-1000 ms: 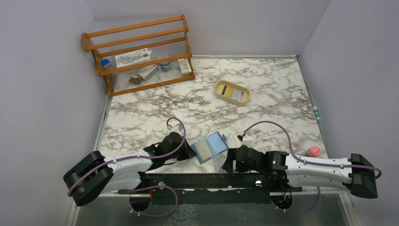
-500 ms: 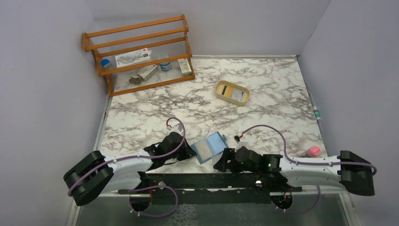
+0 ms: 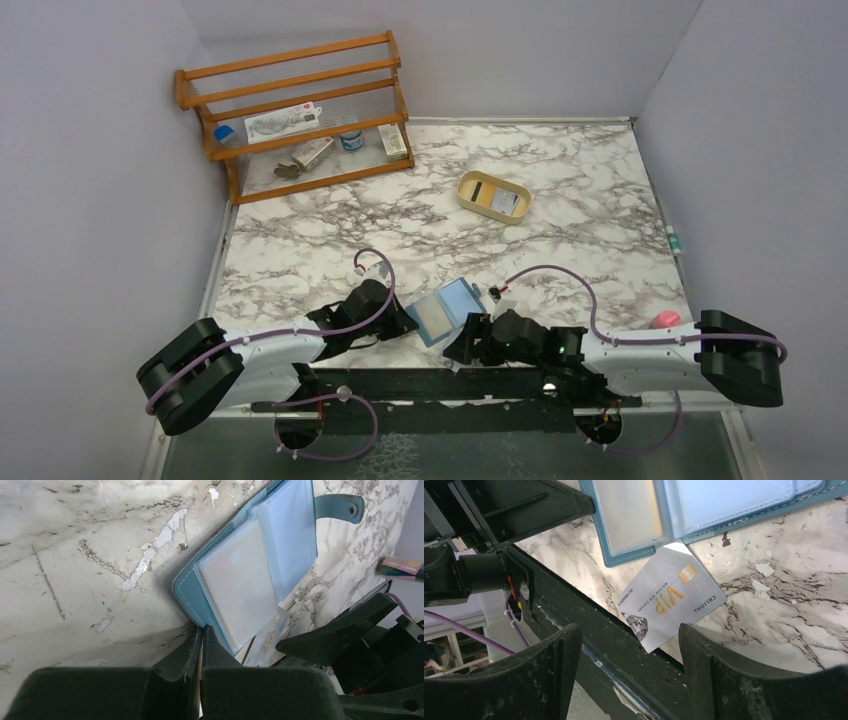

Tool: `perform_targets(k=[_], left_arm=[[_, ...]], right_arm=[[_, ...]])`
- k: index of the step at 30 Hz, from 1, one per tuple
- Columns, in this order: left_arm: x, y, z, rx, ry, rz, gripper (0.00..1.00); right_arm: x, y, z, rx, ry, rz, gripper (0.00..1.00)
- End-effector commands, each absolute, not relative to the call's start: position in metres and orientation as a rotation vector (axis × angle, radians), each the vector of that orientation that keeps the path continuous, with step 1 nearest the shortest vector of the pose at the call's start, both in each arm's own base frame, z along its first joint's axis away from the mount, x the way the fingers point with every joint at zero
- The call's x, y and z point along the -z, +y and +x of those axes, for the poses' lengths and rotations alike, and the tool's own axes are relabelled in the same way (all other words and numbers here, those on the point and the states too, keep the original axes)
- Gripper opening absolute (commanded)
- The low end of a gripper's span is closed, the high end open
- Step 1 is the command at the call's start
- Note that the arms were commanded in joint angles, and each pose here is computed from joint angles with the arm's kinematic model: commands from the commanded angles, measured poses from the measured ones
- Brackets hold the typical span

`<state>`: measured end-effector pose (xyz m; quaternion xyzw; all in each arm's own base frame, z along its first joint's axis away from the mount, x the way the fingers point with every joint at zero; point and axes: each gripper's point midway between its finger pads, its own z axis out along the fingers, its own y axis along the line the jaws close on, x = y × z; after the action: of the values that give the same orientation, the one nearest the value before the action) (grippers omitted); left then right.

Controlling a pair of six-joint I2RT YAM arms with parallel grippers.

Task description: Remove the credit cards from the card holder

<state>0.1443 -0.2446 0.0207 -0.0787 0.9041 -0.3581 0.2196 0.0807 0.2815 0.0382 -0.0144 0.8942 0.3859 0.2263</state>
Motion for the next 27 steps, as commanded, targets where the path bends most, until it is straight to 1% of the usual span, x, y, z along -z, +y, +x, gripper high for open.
perform_targets(k=[1,11,27], left_arm=[[-0.019,-0.244,0.144,0.976,2.508,-0.225,0.0],[-0.02,-0.247,0.143,0.997,2.508,-0.221,0.0],[-0.011,-0.249,0.125,1.03,2.541,-0.219,0.0]], right_arm=[[-0.011,0.262,0.072,-0.955,2.555,-0.059,0.76],[-0.013,0.269,0.082,-0.958,2.514,-0.005,0.77],[-0.008,0.3,0.094,-0.96,2.48,-0.064,0.77]])
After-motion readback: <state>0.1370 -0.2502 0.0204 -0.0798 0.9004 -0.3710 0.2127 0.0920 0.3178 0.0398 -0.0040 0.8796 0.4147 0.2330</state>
